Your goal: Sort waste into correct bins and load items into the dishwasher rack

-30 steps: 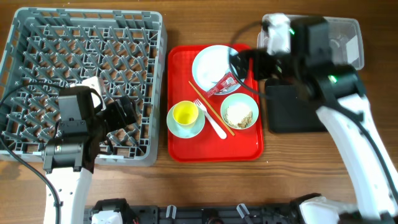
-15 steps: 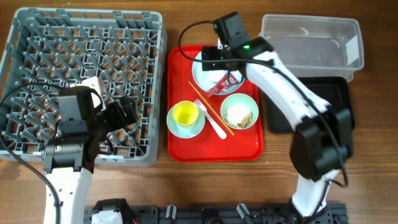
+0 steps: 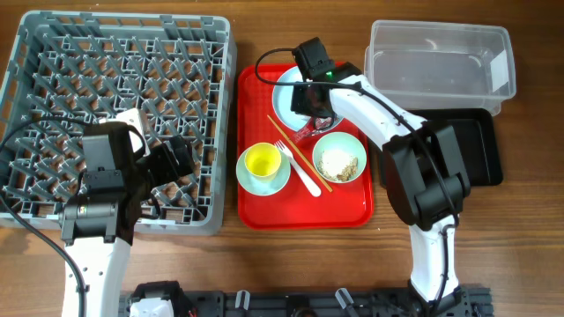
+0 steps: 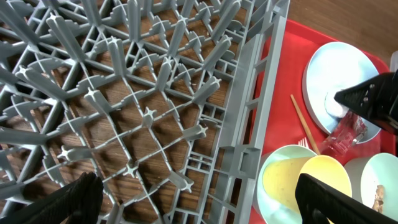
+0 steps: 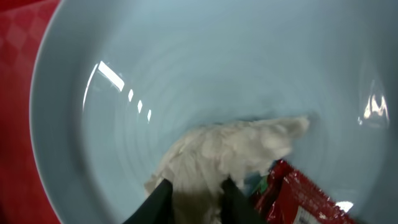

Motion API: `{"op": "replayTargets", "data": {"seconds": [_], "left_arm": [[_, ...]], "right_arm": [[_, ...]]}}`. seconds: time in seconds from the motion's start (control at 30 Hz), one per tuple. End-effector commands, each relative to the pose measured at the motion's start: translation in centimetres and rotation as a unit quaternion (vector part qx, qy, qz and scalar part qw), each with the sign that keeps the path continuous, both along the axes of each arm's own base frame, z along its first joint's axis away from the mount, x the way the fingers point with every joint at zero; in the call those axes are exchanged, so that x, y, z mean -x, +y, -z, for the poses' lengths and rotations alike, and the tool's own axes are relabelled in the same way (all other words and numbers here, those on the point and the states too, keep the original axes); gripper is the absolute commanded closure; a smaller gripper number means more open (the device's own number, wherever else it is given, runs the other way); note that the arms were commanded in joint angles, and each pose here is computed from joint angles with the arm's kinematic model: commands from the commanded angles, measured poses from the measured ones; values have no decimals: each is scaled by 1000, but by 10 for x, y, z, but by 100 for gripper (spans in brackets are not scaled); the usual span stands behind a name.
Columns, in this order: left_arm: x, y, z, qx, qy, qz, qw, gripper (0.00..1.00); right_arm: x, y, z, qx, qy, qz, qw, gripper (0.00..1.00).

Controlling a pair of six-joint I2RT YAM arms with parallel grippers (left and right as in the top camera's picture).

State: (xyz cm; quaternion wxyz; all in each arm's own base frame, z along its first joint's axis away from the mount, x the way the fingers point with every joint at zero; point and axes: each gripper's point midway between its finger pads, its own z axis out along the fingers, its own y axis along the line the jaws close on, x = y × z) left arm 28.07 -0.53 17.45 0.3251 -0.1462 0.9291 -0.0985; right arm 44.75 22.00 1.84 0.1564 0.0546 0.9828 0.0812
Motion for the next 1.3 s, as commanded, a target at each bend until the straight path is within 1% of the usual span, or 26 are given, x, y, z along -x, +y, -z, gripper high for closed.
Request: {"op": "replayTargets", "data": {"seconds": [0.0, 0.17, 0.23, 0.3, 0.37, 0.4, 0.43, 0.5, 0.53, 0.57, 0.6, 0.63, 0.7, 0.77, 0.8, 0.87, 0.93, 1.07, 1.13, 1.17, 1.27], "left_arm": [[-3, -2, -9, 3, -11, -1, 1000, 0], [-3, -2, -9, 3, -12, -1, 1000, 0], [-3, -2, -9, 3, -11, -1, 1000, 0], [-3, -2, -9, 3, -12, -1, 1000, 0], [-3, -2, -9, 4, -12, -1, 1000, 0], [-3, -2, -9, 4, -12, -1, 1000, 0], [-3, -2, -9, 4, -12, -1, 1000, 0], [-3, -2, -9, 4, -12, -1, 1000, 0], [-3, -2, -9, 4, -12, -1, 1000, 0], [-3, -2, -9, 3, -12, -1, 1000, 0], [-3, -2, -9, 4, -11, -1, 1000, 0], [-3, -2, -9, 4, -11, -1, 1000, 0], [-3, -2, -9, 4, -11, -1, 1000, 0], [-3, -2, -9, 4, -12, -1, 1000, 0], [-3, -2, -9, 4, -12, -1, 1000, 0], [-3, -2, -9, 4, -11, -1, 1000, 0], [-3, -2, -9, 4, -11, -1, 1000, 0], [-3, -2, -9, 4, -11, -1, 1000, 0], [-3, -2, -9, 4, -11, -1, 1000, 0], [-3, -2, -9, 4, -11, -1, 1000, 0], [-3, -2, -9, 4, -11, -1, 1000, 0]], "right_arm": [[-4, 2, -20, -23, -7, 2, 1000, 87], [-24, -35, -114, -54, -97, 35, 993, 88], [-30, -62, -149, -54, -134, 60, 988, 88], [-34, -103, -182, -47, -167, 101, 980, 87], [-33, -140, -192, -31, -173, 138, 975, 83], [-33, -156, -190, -24, -168, 154, 973, 78], [-32, -171, -185, -19, -159, 171, 972, 68], [-32, -188, -179, -22, -149, 186, 971, 38], [-35, -189, -180, -42, -151, 185, 970, 13], [-37, -186, -182, -58, -153, 177, 971, 3], [-38, -180, -187, -83, -155, 161, 971, 1], [-39, -162, -192, -126, -154, 126, 972, 3], [-34, -142, -194, -160, -142, 99, 972, 9], [-26, -126, -190, -164, -125, 83, 975, 11], [-20, -116, -187, -158, -115, 75, 978, 12], [-6, -98, -175, -120, -93, 66, 986, 12], [9, -81, -160, -77, -70, 79, 991, 11], [22, -41, -135, -63, -46, 60, 995, 13], [28, -24, -115, -61, -21, 60, 996, 17], [31, -18, -102, -57, -5, 63, 996, 21], [35, -13, -77, -47, 23, 70, 996, 23]]}}
